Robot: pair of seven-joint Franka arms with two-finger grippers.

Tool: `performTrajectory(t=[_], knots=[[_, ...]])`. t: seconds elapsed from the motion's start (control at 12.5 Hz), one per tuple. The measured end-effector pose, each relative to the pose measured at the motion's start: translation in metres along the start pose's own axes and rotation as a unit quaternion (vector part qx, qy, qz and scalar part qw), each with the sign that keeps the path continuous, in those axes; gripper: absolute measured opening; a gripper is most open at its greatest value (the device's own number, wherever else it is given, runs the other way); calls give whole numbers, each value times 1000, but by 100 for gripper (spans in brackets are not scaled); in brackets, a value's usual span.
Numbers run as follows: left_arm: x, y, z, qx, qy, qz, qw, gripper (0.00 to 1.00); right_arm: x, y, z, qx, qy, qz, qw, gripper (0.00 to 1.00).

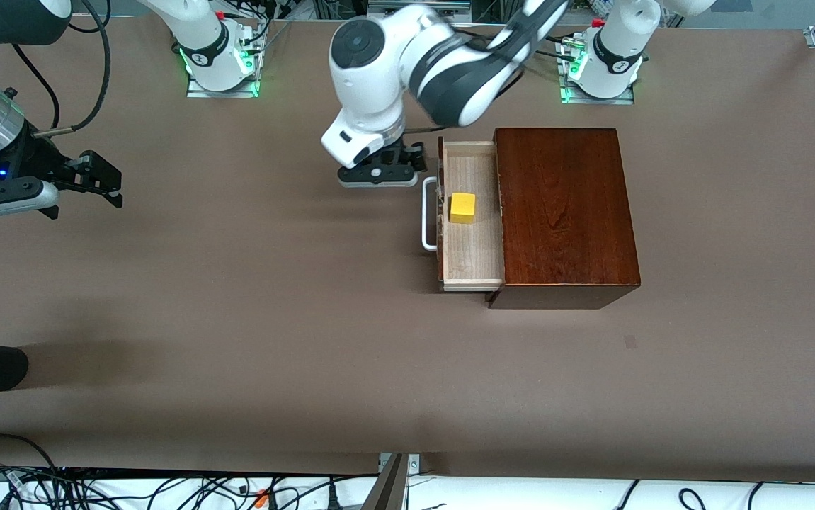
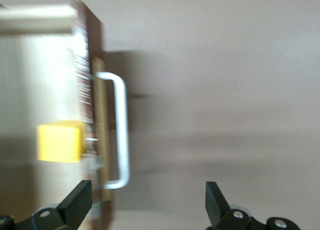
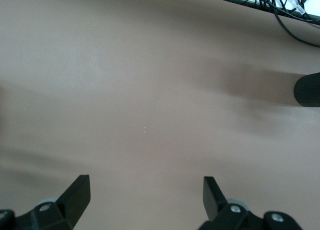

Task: Open drawer, take yellow block, close drawer
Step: 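Release the handle and retract the left gripper while the right gripper approaches, then lower the right gripper into the drawer and grasp the yellow cube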

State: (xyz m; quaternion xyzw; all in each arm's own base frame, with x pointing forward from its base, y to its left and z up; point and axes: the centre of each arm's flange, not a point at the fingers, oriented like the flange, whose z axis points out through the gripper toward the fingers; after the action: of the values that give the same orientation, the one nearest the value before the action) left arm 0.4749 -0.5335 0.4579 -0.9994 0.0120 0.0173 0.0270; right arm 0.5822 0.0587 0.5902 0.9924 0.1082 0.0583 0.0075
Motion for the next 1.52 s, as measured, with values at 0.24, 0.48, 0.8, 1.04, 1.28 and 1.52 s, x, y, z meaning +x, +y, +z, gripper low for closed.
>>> performTrajectory(t=[0.24,0.48,0.8,1.04,1.28,1.52], knots=[[42,-84,-60,7,-8,25,1000,100,-1,-1,0,1,-4,0,1000,100],[85,-187,-104,-2,0,56,998,100,-2,-20,2,9,-16,-16,1000,100],[108,-349,-158,-6,19,67,998,100,-9,-98,6,20,-54,-84,995,100],[104,-463,-156,-12,4,67,998,100,-15,-158,3,25,-53,-139,989,100],[86,-511,-139,-13,-18,39,999,100,-32,-242,-1,32,-45,-230,972,100],[68,-512,-136,-12,-2,35,999,100,-39,-349,13,51,-21,-378,924,100]])
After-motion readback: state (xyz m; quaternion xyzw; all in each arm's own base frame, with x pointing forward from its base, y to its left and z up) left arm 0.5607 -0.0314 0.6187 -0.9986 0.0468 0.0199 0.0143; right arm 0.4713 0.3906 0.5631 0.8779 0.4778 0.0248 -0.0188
